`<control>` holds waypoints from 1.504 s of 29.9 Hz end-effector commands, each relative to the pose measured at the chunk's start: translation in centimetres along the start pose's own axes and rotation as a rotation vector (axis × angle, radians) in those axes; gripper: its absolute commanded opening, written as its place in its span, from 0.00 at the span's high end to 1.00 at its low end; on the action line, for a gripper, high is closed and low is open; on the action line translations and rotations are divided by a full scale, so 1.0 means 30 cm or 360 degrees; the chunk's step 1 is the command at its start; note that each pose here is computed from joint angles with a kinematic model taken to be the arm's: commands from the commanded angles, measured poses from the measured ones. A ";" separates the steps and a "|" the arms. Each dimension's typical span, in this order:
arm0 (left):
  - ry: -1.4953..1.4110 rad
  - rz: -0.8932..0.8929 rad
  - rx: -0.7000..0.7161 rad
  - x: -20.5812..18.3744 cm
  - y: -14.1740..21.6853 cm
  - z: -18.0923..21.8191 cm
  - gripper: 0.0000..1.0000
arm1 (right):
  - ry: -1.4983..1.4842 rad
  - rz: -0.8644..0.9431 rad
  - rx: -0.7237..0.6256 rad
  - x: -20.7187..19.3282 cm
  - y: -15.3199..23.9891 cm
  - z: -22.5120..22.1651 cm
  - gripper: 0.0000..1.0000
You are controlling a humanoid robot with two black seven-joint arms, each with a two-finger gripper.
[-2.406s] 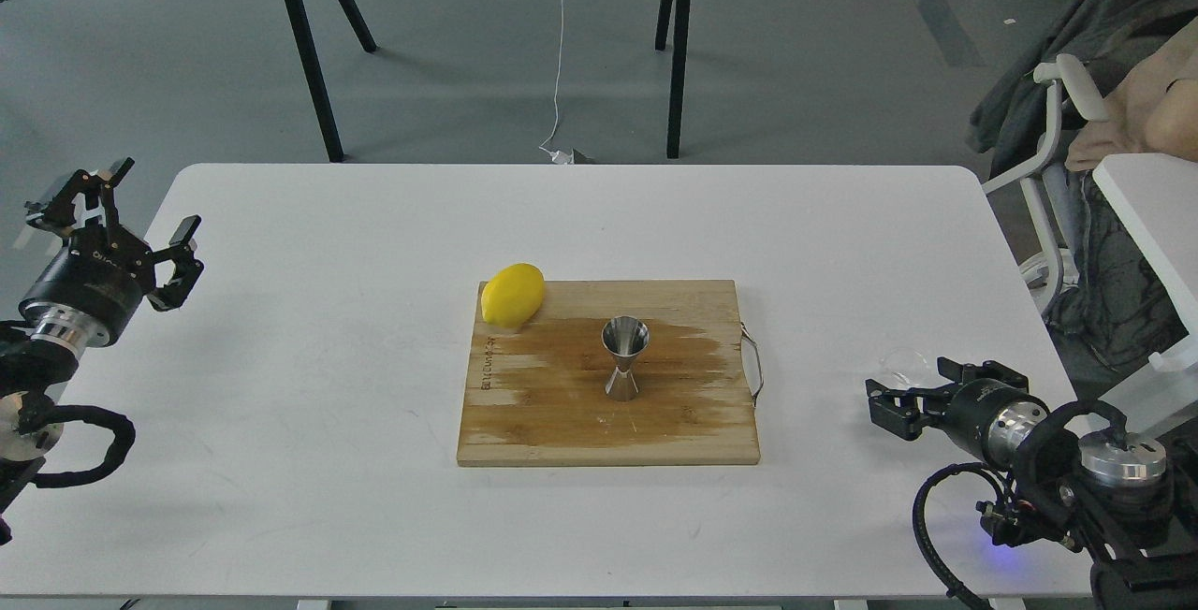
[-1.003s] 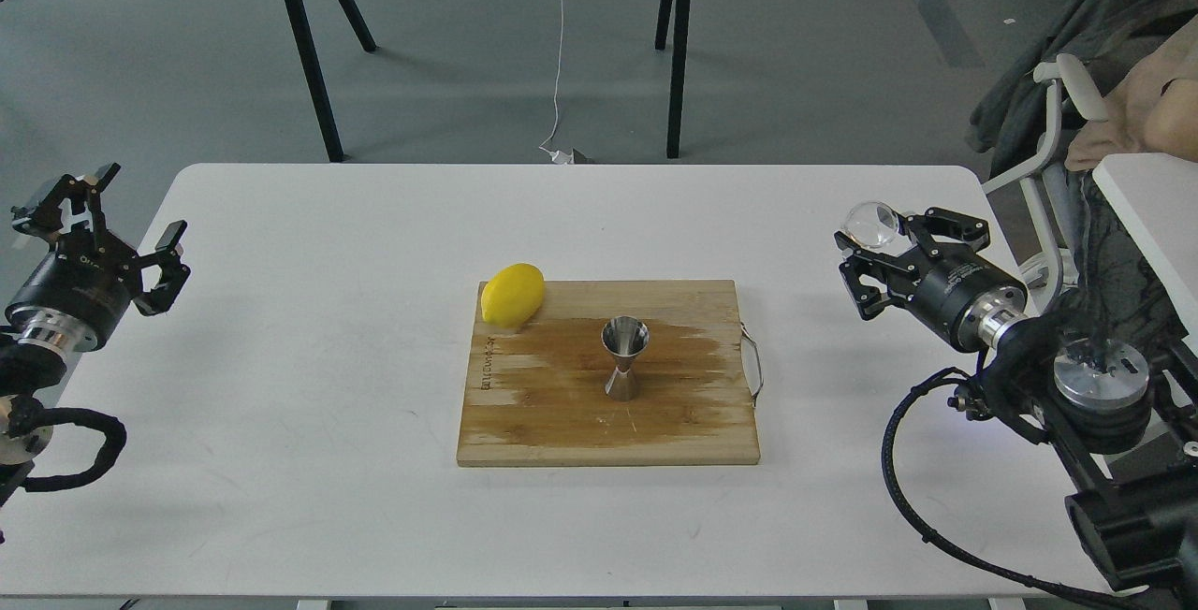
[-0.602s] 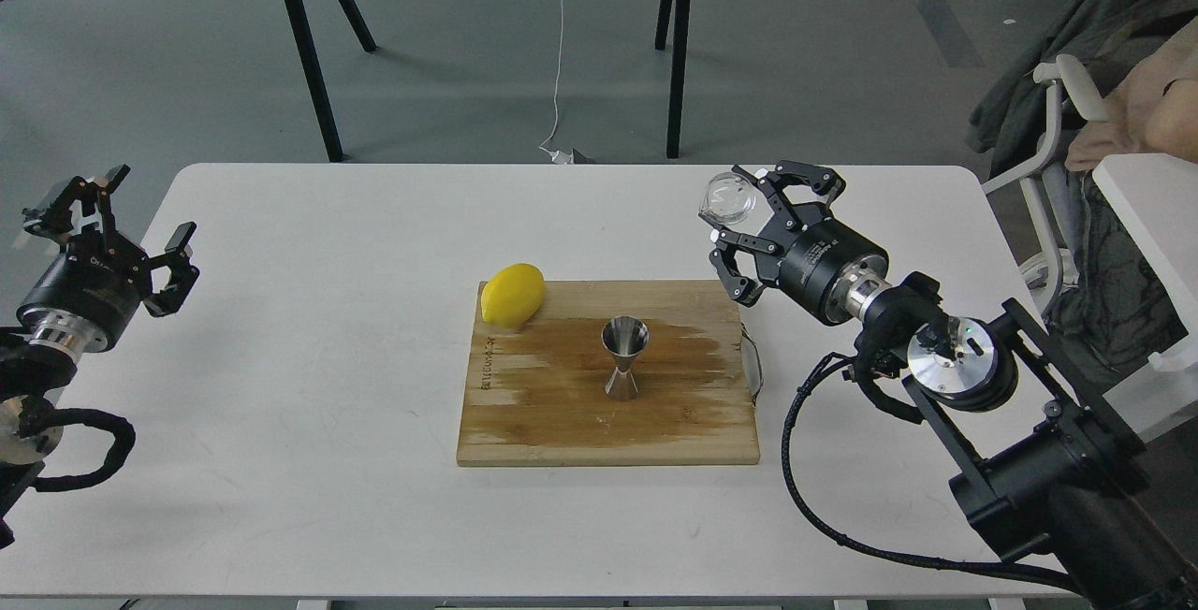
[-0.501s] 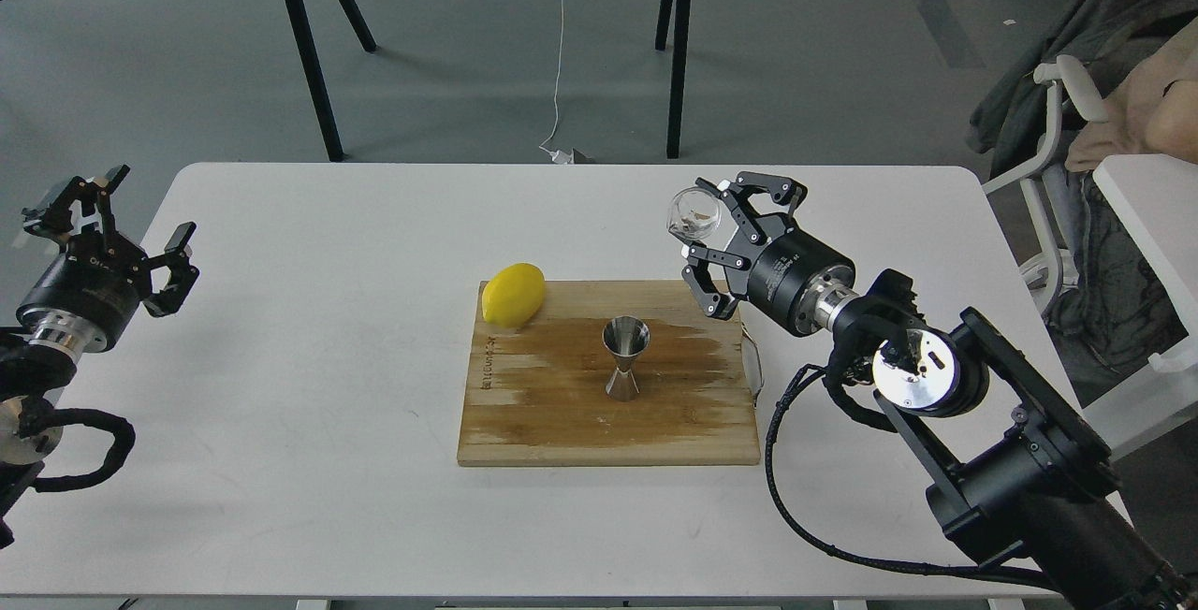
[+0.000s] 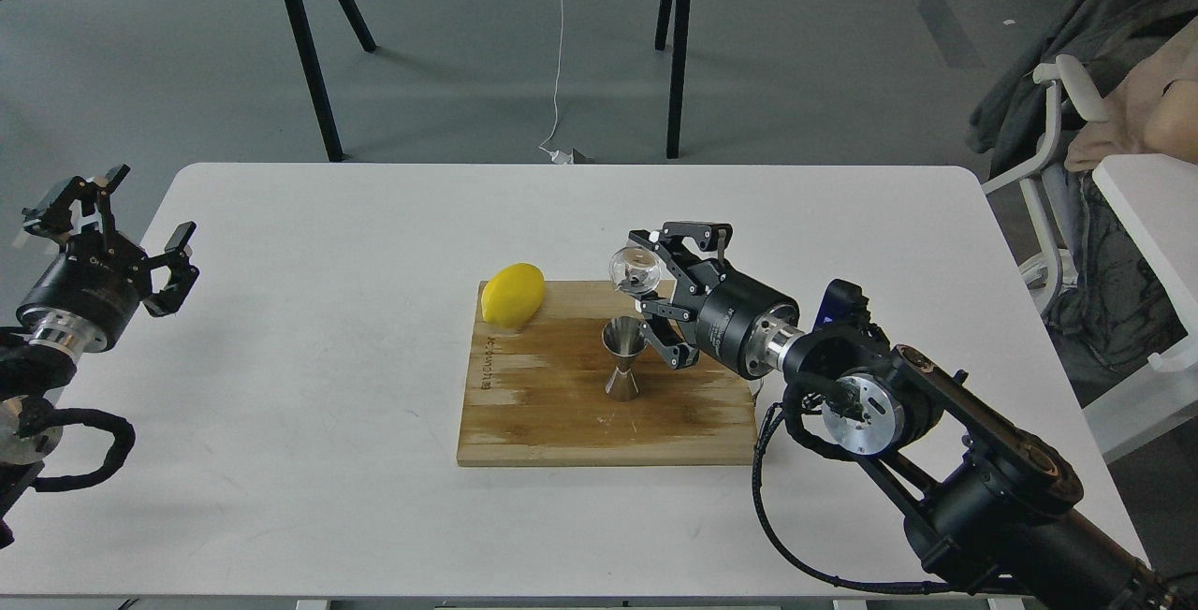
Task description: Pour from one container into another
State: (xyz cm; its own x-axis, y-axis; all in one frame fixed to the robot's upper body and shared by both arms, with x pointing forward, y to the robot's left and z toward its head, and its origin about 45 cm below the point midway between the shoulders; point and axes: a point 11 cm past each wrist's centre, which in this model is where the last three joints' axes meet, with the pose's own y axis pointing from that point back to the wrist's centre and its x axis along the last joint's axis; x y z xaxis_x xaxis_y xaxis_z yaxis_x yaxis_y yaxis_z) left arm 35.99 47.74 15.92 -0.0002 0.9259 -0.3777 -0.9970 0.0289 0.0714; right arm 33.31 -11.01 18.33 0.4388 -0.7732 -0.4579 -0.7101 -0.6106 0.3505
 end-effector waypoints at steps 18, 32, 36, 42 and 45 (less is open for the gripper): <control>0.0001 0.0000 0.0000 0.000 0.000 -0.001 0.13 | 0.0422 -0.0004 -0.0075 -0.003 0.003 0.035 0.65; 0.0001 0.0000 0.0000 0.000 0.000 -0.001 0.13 | 0.0587 -0.0015 -0.0070 -0.017 -0.008 0.023 0.65; -0.0001 0.0001 0.0000 0.001 0.001 0.001 0.13 | 0.0649 -0.0010 -0.0080 -0.016 -0.007 0.030 0.65; 0.0000 0.0002 -0.0003 0.002 0.001 0.002 0.13 | 0.0693 -0.0016 -0.0091 -0.014 -0.005 0.036 0.65; -0.0002 0.0000 -0.0002 0.000 -0.001 0.003 0.13 | 0.0717 -0.0014 -0.0088 -0.014 -0.005 0.035 0.65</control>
State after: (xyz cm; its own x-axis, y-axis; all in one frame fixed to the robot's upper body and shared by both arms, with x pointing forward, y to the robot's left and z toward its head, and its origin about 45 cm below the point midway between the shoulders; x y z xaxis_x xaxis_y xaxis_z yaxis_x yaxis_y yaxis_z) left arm 35.96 47.80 15.94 -0.0010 0.9263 -0.3769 -0.9971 0.0279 0.0711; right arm 32.64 -10.42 17.57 0.6447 -0.7604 -0.0783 -0.6788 -0.6166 0.3989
